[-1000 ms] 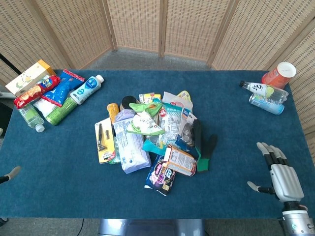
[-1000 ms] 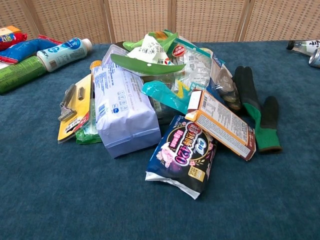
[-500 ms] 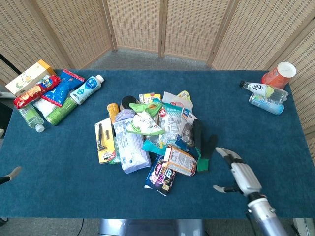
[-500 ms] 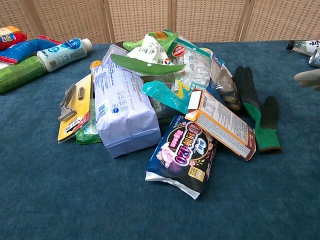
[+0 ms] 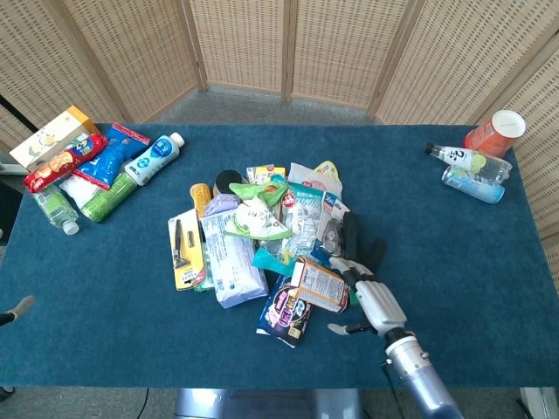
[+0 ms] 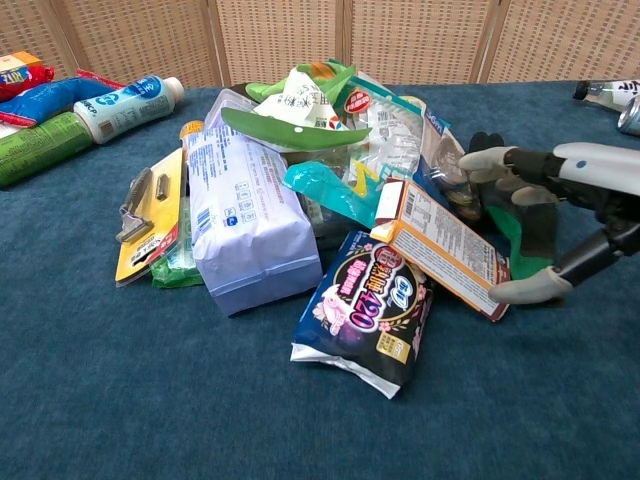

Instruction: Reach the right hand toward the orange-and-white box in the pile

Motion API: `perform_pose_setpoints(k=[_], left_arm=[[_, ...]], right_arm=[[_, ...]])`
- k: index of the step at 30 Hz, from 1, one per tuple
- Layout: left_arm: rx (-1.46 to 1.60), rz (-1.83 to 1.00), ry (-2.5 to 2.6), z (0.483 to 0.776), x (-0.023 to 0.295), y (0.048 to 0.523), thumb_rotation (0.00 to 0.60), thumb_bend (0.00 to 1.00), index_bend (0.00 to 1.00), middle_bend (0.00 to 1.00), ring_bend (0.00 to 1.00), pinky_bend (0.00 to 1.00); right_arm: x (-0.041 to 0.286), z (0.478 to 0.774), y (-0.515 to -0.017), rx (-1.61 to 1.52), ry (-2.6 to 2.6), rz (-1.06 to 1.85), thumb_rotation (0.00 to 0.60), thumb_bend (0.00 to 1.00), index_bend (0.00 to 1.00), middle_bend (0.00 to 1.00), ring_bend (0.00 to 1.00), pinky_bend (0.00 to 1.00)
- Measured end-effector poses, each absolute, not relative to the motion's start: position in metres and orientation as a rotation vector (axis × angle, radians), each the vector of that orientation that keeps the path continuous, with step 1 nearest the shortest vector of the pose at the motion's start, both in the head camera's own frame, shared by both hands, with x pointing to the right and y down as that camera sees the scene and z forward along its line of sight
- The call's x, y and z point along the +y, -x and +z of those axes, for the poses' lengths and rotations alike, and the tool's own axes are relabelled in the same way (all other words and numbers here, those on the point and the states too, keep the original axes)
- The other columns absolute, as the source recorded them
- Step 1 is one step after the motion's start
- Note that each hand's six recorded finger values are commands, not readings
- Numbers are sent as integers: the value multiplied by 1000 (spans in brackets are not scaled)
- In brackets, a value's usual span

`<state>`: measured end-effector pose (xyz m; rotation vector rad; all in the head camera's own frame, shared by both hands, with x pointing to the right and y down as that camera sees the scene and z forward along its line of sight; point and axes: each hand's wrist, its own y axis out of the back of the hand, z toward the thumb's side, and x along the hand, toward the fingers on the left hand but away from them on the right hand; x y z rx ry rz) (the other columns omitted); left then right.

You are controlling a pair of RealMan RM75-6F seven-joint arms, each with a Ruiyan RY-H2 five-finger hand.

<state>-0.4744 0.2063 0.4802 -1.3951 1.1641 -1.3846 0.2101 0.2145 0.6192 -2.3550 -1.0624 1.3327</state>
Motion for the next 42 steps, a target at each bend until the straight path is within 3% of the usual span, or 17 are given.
perform_pose_setpoints(k=[12,30,33,35,37,42], left_arm=[[1183,-1387,1380,477,205,480,600,0,72,0,0,0],[1169,-1408,1386,483,205,480,600,0,73,0,0,0],[1169,-1409,1385,483,206,481,600,0,72,0,0,0],[1172,-1408,1385,483,205,481,600,0,73,0,0,0],[1174,-1408,1384,482,205,481,600,0,71,0,0,0],[1179,-1408,1381,481,205,483,600,0,71,0,0,0]], right_arm=[[206,646,-192,-1067,2312,1358,600,0,0,0,0,0],[205,661,-173,-1166,2290,1311,600,0,0,3,0,1],[208,665,-172,-1214,2258,1297,600,0,42,185,16,200],[210,668,-172,-1238,2244,1290,600,0,191,386,115,401],[212,672,-173,-1260,2226,1284,600,0,355,515,229,511],[215,673,-174,-1290,2185,1260,600,0,625,742,442,643]])
